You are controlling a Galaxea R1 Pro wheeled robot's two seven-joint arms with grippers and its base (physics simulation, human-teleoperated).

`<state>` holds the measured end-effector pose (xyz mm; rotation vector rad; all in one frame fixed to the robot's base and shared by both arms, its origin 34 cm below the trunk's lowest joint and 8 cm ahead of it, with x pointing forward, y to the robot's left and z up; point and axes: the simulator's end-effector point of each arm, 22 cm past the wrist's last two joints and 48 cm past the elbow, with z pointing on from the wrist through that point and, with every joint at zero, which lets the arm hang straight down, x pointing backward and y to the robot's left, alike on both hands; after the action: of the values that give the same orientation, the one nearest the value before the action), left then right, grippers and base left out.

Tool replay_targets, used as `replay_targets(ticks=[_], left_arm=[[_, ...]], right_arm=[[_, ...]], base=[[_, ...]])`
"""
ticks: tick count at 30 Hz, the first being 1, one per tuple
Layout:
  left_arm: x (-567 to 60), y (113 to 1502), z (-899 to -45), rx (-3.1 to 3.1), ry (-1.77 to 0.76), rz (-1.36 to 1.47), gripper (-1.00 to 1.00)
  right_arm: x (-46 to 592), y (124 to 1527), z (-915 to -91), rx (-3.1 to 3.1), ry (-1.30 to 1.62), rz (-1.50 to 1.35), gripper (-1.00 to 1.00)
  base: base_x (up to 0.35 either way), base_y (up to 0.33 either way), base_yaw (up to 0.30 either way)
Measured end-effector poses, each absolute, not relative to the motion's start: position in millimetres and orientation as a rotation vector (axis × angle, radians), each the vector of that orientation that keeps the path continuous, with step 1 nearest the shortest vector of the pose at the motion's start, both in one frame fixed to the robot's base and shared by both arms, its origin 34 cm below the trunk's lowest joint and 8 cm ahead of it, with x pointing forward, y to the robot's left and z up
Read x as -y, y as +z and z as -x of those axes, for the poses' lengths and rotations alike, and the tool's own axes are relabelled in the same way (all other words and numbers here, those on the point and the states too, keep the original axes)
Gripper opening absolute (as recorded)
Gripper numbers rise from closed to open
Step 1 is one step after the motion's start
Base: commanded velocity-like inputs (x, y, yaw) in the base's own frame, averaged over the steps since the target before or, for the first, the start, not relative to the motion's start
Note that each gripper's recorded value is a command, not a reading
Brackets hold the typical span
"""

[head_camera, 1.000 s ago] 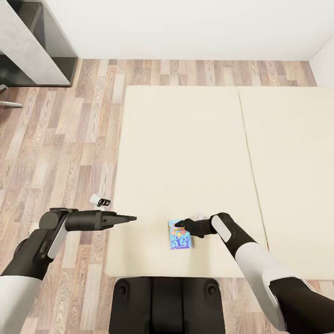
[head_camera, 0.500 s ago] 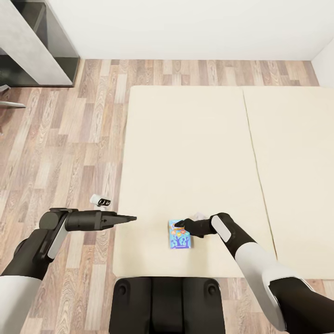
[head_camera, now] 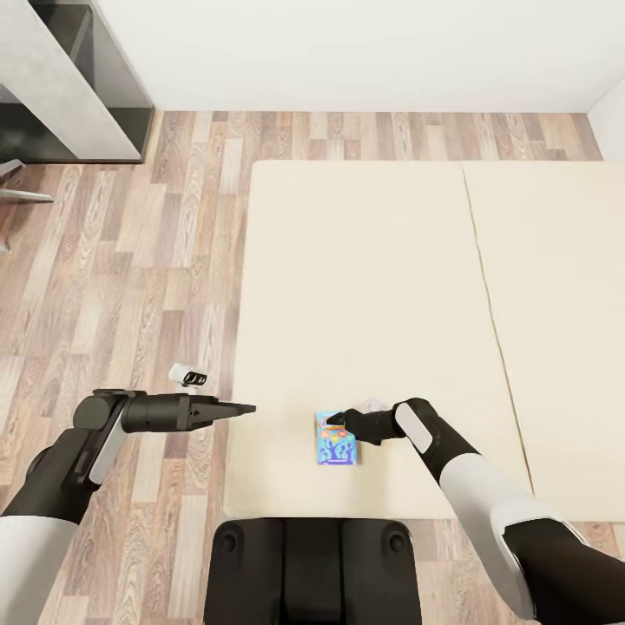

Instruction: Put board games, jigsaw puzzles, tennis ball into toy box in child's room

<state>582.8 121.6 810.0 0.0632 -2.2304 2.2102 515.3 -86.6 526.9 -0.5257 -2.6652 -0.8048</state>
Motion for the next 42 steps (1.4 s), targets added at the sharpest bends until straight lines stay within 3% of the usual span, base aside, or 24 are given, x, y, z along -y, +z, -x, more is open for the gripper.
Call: replay_targets(ticks=[42], left_arm=[[-122.2, 810.1, -583.2, 2.232, 2.21, -0.064, 1.0]], right_arm=[[87.1, 527.0, -515.6, 2.665, -0.807, 0.527, 1.0]], base=[[0.0, 0.094, 0.0]])
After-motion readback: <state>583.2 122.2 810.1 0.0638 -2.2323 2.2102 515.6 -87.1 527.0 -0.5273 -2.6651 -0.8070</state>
